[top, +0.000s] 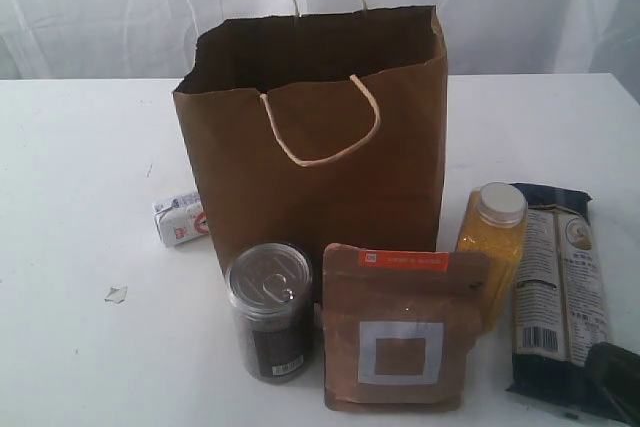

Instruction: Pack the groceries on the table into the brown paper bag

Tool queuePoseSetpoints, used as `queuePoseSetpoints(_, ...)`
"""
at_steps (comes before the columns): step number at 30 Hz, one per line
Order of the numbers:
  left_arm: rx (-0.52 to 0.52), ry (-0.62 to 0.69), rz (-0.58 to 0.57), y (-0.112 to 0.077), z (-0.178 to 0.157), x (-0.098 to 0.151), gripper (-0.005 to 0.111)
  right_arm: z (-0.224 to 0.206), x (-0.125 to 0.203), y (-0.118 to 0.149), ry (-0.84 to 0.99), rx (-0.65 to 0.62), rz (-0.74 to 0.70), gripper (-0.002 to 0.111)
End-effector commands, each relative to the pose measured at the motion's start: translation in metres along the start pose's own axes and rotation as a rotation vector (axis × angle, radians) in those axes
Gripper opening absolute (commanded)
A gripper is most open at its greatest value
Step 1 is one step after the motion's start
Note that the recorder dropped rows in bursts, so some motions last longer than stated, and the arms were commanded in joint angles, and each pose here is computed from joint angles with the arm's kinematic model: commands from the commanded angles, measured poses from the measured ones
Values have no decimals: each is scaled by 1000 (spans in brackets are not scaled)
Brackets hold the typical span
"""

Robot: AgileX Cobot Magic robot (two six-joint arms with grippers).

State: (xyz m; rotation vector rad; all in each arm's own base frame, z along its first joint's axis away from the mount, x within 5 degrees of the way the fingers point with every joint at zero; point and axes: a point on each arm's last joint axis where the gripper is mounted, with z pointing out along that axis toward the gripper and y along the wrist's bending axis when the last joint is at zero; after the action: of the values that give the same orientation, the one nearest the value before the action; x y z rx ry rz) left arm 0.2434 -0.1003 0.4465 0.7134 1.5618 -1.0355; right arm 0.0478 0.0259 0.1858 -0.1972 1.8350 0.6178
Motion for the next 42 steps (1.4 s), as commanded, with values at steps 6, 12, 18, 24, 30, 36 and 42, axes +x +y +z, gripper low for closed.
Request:
queuePoseSetpoints(6, 7, -7, 5, -4, -3, -2, 105, 0, 0, 0, -14, -4, -13, 0)
queuePoseSetpoints(12, 7, -7, 5, -4, -3, -2, 105, 0, 3, -2, 20, 13, -114, 0)
queuePoseSetpoints(18, 7, -7, 5, -4, -3, -2, 105, 0, 4, -1, 28, 5, -332, 0)
queuePoseSetpoints(24, 7, -7, 5, -4, -3, -2, 105, 0, 3, 0, 22, 0, -329, 0)
queuePoseSetpoints(30, 7, -7, 5, -4, -3, -2, 105, 0, 3, 0, 22, 0, -329, 0)
queuePoseSetpoints(36, 7, -7, 5, -4, -3, -2, 105, 0, 3, 0, 22, 0, -329, 0)
queuePoseSetpoints(42, 14, -25, 32, -5, -3, -4, 105, 0, 3, 0, 22, 0, -329, 0)
